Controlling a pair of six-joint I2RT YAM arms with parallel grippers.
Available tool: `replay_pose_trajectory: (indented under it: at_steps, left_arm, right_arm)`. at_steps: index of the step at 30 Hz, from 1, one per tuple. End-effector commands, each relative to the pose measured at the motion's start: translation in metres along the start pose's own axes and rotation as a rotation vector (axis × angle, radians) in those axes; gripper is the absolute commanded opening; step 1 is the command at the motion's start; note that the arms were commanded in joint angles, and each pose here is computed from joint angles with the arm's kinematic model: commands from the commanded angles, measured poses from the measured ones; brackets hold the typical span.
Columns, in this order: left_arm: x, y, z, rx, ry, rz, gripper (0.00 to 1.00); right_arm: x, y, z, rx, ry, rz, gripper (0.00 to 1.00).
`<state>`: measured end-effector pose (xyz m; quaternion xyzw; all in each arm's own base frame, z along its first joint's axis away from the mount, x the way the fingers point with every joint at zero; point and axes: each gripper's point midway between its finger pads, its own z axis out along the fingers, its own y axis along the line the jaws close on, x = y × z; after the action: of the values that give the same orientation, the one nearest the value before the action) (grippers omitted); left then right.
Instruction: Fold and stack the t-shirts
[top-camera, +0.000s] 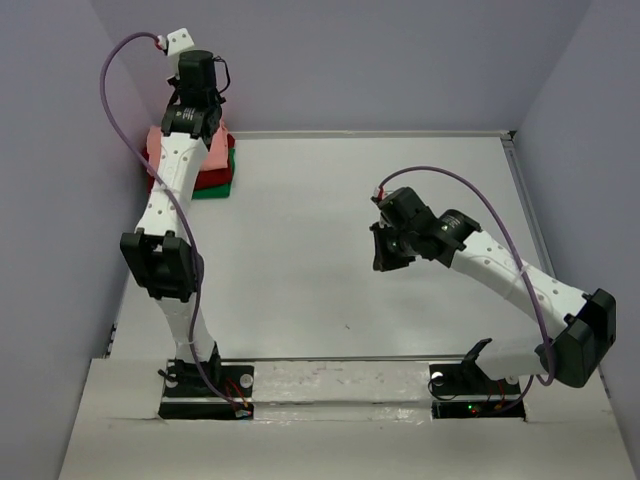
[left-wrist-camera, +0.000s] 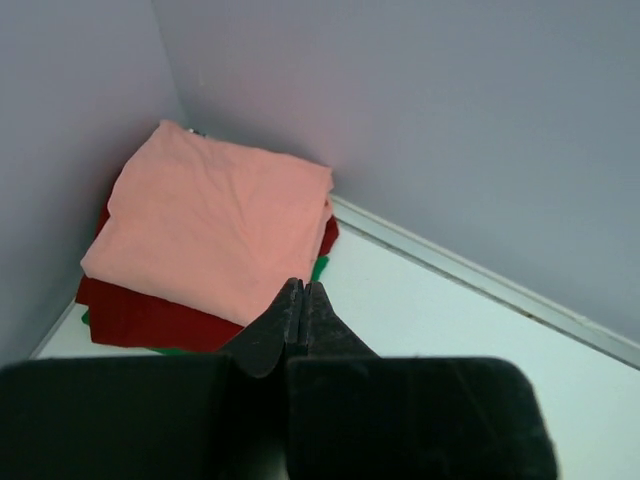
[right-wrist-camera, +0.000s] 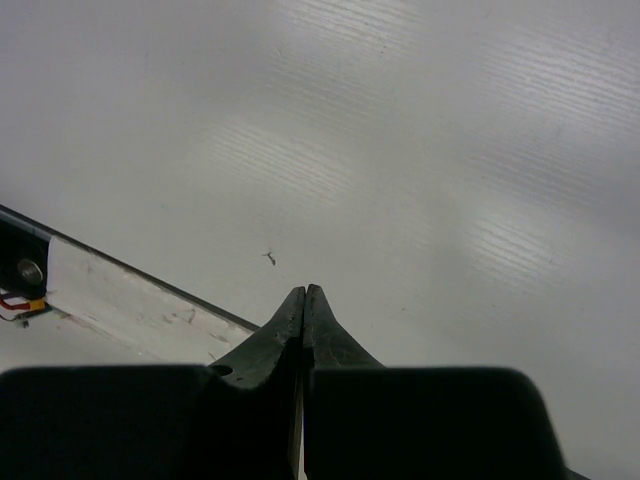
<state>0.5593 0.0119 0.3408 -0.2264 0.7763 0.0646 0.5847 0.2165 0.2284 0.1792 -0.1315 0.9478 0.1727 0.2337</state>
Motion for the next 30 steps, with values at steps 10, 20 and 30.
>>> replay_pose_trajectory:
  at_steps: [10,20,30]
  left_arm:
    - [0.027,-0.043,-0.093,0.102,0.027,0.027,0.0]
    - [0.078,-0.043,-0.197,0.263,0.037,0.01,0.0]
    - [0.162,-0.035,-0.256,0.36,0.134,0.059,0.0]
  right_arm:
    - [-0.016,-0.013,0.006,0.05,-0.153,-0.051,0.0]
    - [-0.034,-0.013,-0.011,0.037,-0.275,-0.082,0.11]
    - [-0.037,-0.009,-0.032,-0.02,-0.379,-0.023,0.33]
